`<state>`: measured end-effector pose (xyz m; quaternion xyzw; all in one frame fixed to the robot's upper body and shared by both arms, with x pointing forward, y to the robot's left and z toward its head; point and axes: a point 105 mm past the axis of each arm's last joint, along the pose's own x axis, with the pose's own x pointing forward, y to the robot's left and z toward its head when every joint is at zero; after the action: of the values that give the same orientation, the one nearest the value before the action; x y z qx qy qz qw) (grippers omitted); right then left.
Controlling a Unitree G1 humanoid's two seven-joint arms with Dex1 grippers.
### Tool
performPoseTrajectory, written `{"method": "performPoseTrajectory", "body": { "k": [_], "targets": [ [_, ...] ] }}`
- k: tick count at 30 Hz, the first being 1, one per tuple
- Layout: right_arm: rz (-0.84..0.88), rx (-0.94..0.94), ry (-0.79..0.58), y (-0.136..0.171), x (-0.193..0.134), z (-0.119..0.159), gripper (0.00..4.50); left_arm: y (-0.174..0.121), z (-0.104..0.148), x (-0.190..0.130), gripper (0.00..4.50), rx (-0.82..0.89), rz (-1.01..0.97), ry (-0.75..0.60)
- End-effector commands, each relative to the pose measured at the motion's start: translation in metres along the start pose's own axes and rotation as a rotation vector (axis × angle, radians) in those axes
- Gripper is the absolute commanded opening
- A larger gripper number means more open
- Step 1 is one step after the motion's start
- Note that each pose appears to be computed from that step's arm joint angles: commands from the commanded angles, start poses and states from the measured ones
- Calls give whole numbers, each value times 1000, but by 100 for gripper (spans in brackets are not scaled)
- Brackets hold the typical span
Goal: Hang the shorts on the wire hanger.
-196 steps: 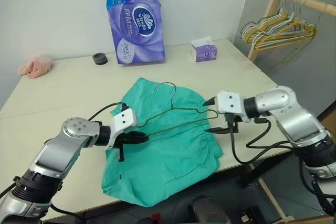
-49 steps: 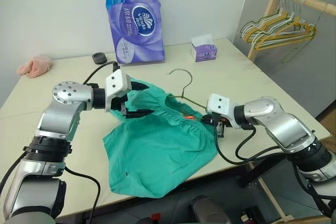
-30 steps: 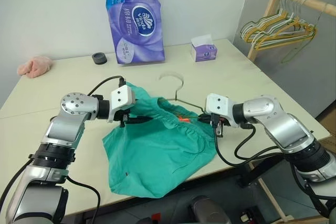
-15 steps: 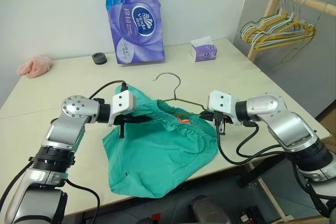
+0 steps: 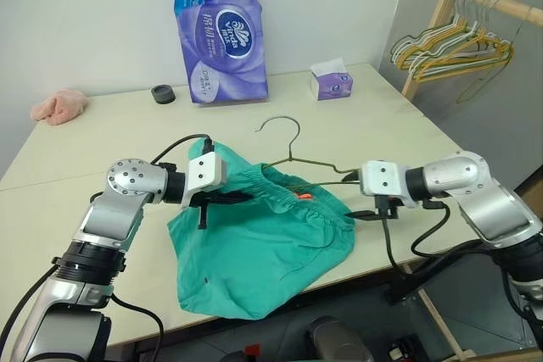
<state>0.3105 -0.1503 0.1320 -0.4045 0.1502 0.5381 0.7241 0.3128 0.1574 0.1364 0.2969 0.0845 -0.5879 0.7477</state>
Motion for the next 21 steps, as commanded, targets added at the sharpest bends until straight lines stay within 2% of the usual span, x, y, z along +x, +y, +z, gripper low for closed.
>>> {"method": "performPoseTrajectory", "body": {
  "k": [1, 8, 12, 21],
  "targets": [
    [-81, 119, -13, -6, -17, -20, 448, 10, 1, -10, 0, 5, 67, 16],
    [-87, 432, -176, 22, -14, -28, 448, 9, -1, -11, 0, 3, 63, 24],
    [-93, 615, -268, 44, 5, -16, 448, 9, -2, -11, 0, 3, 57, 28],
    [-200, 705, -278, 51, 49, -12, 448, 8, -2, -10, 0, 5, 55, 26]
  ]
}}
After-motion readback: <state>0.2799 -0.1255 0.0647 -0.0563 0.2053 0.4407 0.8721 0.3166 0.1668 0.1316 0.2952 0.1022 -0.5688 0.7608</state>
